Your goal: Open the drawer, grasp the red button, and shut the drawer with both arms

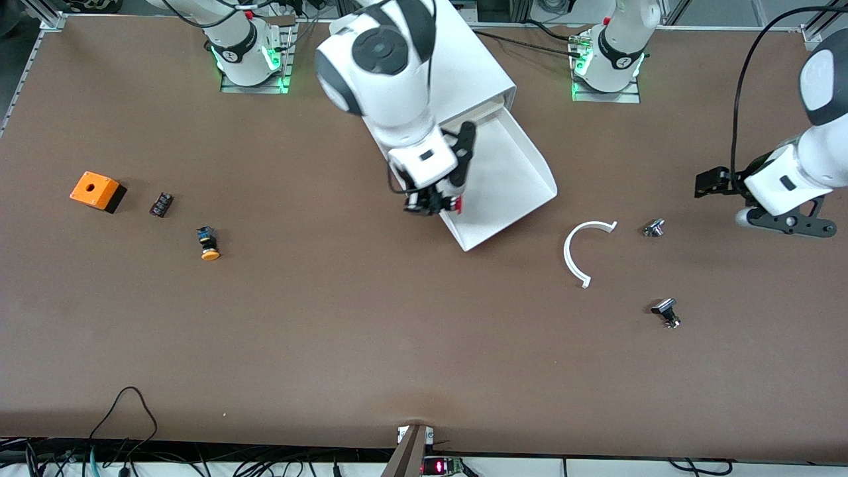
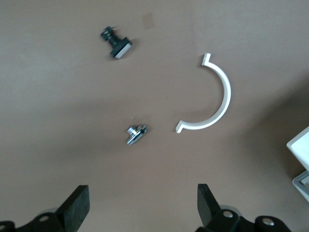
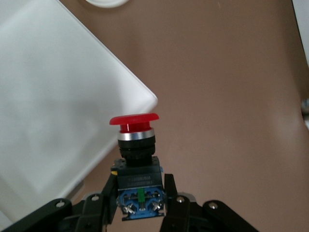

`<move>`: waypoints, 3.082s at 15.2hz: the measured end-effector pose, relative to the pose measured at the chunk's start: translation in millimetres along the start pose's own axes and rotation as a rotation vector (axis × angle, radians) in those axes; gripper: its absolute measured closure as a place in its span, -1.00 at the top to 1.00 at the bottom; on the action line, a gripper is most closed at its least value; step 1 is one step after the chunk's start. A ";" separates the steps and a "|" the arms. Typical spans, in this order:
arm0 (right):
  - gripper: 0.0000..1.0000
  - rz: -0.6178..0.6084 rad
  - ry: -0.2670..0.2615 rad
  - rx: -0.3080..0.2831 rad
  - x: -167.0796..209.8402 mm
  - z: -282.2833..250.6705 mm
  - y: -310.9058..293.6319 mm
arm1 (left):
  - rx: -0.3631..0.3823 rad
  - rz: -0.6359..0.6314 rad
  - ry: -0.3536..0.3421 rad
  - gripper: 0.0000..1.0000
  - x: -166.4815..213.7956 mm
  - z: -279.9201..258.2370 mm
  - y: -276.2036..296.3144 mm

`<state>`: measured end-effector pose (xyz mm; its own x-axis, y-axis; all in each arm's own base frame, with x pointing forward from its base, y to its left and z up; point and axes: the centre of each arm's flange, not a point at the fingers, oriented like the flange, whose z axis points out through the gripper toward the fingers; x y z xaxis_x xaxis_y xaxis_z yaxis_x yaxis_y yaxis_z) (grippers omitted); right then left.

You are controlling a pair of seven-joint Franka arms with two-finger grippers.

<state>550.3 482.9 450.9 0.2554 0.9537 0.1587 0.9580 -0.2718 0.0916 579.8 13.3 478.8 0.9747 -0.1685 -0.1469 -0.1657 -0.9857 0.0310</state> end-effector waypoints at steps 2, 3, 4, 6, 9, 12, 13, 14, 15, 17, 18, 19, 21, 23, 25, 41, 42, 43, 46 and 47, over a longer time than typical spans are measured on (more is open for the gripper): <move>-0.17 0.074 -0.047 0.006 -41.1 17.9 34.3 | -0.056 -0.017 0.047 0.98 13.5 21.5 18.5; -0.17 0.110 -0.060 0.005 -61.5 26.9 50.4 | -0.078 -0.060 0.063 0.99 19.9 33.7 29.9; -0.17 0.150 -0.069 0.002 -83.2 35.9 65.8 | -0.094 -0.121 0.067 0.99 25.8 46.1 44.2; -0.17 0.252 -0.089 0.003 -123.2 51.8 90.7 | -0.107 -0.255 0.068 0.99 36.3 64.7 78.1; -0.17 0.440 -0.130 0.016 -172.6 69.3 114.1 | -0.122 -0.408 0.079 0.99 47.1 90.8 120.4; -0.17 0.658 -0.180 0.031 -212.6 86.7 122.3 | -0.138 -0.506 0.105 0.99 52.0 128.7 149.5; -0.17 0.725 -0.205 0.039 -232.6 96.5 125.1 | -0.143 -0.534 0.109 0.99 52.2 142.5 160.1; -0.17 0.781 -0.221 0.042 -256.8 107.9 130.5 | -0.148 -0.562 0.113 0.99 51.6 155.2 171.4; -0.17 0.828 -0.229 0.041 -283.6 120.1 136.6 | -0.153 -0.587 0.117 0.99 50.4 166.8 183.7; -0.17 0.908 -0.240 0.039 -330.8 142.2 141.6 | -0.159 -0.629 0.117 0.99 44.7 185.7 209.6; -0.17 0.948 -0.248 0.039 -344.8 151.6 138.8 | -0.159 -0.643 0.111 0.99 40.6 192.2 221.6; -0.17 0.986 -0.260 0.041 -352.9 161.1 132.3 | -0.157 -0.646 0.105 0.99 36.4 196.4 232.3; -0.17 1.039 -0.290 0.053 -361.4 180.0 113.6 | -0.154 -0.635 0.088 0.99 28.0 202.5 252.6; -0.17 1.091 -0.316 0.058 -374.1 196.2 97.6 | -0.152 -0.628 0.070 0.99 19.6 208.9 267.7; -0.17 1.140 -0.333 0.057 -387.4 206.0 88.7 | -0.147 -0.601 0.048 0.99 8.8 216.6 284.9; 1.00 1.276 -0.369 0.095 -362.2 64.5 175.3 | -0.059 -0.313 -0.144 0.99 -97.2 243.8 419.8; 1.00 1.282 -0.350 0.102 -357.3 50.8 179.2 | -0.058 -0.313 -0.146 0.99 -96.8 243.2 419.7; 1.00 1.287 -0.332 0.102 -354.3 38.6 183.0 | -0.057 -0.315 -0.147 0.99 -96.2 242.7 419.0; 1.00 1.306 -0.284 0.073 -357.6 4.1 198.0 | -0.077 -0.380 -0.119 0.99 -70.2 233.2 393.5; 1.00 1.310 -0.275 0.063 -358.7 -8.2 202.3 | -0.107 -0.429 -0.078 0.99 -49.3 223.2 373.6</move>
<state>651.4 84.8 420.6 0.9941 -0.0062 -0.1082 -0.0085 -0.9997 -0.0210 436.3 -348.0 277.0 0.9370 0.2517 -0.2424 0.2716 -0.9610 0.0521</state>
